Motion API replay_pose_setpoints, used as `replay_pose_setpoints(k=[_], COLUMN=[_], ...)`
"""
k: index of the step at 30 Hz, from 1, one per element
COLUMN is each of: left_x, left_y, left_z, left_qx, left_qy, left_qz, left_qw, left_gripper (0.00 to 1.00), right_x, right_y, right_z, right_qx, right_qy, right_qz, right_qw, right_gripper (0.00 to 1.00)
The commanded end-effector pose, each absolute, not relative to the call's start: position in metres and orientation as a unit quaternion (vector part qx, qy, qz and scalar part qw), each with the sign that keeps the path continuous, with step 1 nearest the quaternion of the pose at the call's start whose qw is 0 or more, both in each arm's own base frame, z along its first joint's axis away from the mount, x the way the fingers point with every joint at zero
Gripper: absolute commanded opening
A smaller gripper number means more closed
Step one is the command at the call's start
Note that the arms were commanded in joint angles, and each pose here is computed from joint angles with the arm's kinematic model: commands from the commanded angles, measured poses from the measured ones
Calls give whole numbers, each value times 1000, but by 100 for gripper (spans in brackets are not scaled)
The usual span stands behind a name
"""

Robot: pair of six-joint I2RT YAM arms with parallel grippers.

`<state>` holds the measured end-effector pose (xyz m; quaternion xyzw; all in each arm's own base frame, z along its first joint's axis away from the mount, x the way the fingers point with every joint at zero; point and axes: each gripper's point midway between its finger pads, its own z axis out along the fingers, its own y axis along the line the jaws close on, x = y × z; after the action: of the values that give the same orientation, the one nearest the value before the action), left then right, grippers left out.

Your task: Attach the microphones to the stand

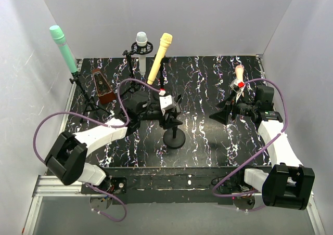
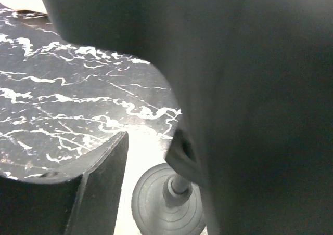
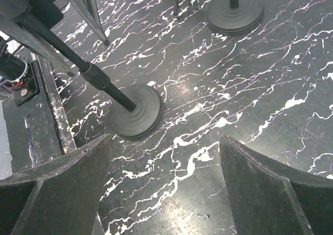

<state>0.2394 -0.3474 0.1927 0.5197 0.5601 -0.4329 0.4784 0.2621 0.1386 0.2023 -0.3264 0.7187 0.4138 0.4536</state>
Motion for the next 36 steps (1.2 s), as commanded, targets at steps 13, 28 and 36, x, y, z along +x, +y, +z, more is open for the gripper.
replay_pose_setpoints(k=[13,28,36], left_x=[236,209,205], left_y=[-281,-233,-225], left_z=[219,236,270], left_qx=[459,332,242], left_qy=[634,730,757], left_qz=[-314,-312,-338], left_qw=[537,510,504], left_gripper=[98,98,98], right_x=[266,268,269], right_y=[138,136,134], right_z=[217,214,214], right_qx=[-343,-342,-341], right_qy=[704,708,710], right_qz=[409,404,401], right_qw=[468,467,468], right_gripper=[89,89,89])
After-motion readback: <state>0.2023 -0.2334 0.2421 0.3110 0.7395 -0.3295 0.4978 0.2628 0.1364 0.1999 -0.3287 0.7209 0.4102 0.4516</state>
